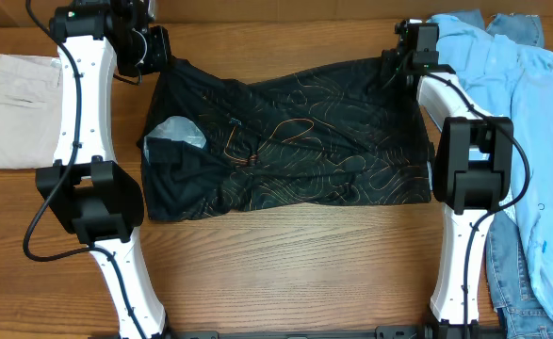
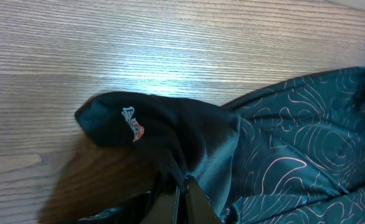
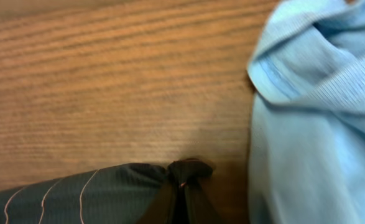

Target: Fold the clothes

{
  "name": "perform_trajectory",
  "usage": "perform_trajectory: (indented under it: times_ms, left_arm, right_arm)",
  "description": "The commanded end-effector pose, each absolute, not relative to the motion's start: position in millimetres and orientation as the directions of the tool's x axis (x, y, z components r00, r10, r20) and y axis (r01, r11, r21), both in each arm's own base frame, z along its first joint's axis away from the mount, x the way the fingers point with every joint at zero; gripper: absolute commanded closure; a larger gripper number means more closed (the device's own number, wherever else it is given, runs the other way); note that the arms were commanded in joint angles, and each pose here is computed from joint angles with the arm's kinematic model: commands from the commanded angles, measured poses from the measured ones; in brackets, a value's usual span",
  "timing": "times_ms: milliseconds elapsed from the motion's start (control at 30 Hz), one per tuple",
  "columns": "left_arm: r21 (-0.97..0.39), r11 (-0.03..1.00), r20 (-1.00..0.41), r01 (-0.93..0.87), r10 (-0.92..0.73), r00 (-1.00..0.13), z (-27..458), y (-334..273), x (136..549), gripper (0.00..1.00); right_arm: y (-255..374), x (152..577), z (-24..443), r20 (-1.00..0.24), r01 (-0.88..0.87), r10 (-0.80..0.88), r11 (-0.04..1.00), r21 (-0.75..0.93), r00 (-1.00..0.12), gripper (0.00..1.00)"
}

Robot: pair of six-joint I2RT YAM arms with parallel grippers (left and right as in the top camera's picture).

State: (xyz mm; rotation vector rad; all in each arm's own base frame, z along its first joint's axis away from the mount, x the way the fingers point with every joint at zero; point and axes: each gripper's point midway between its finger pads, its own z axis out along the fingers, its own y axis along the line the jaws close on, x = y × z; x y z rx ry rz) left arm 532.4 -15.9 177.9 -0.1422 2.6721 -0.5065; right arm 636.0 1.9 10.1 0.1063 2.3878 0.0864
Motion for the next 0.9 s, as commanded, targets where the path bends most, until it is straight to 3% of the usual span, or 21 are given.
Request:
perform_trajectory:
  times_ms: [0, 367, 633, 867]
  left_arm:
    - [-0.374, 0.927, -0.382, -0.005, -0.159, -0.910, 180, -16, 530, 0.96]
    - [-0.339, 0.941, -0.325, 0.011, -0.106, -0.940, 172, -14, 512, 0.96]
    - [-0.346, 0.938, -0.187, -0.025, -0.095, -0.978, 162, -17, 479, 0.96]
    - [-0.337, 0.940, -0.106, -0.051, -0.092, -0.990, 158, -17, 459, 0.96]
  right_arm:
    - [-13, 643, 95, -0.762, 0.091, 0.120, 0.993, 0.080, -0.637, 0.94]
    - [-30, 593, 166, -0.718, 0.163, 0.125, 0.987, 0.016, -0.685, 0.96]
    - [-49, 533, 137, -0.511, 0.208, 0.148, 0.976, -0.063, -0.847, 0.96]
    - [-59, 484, 116, -0.324, 0.256, 0.218, 0.963, -0.082, -0.921, 0.96]
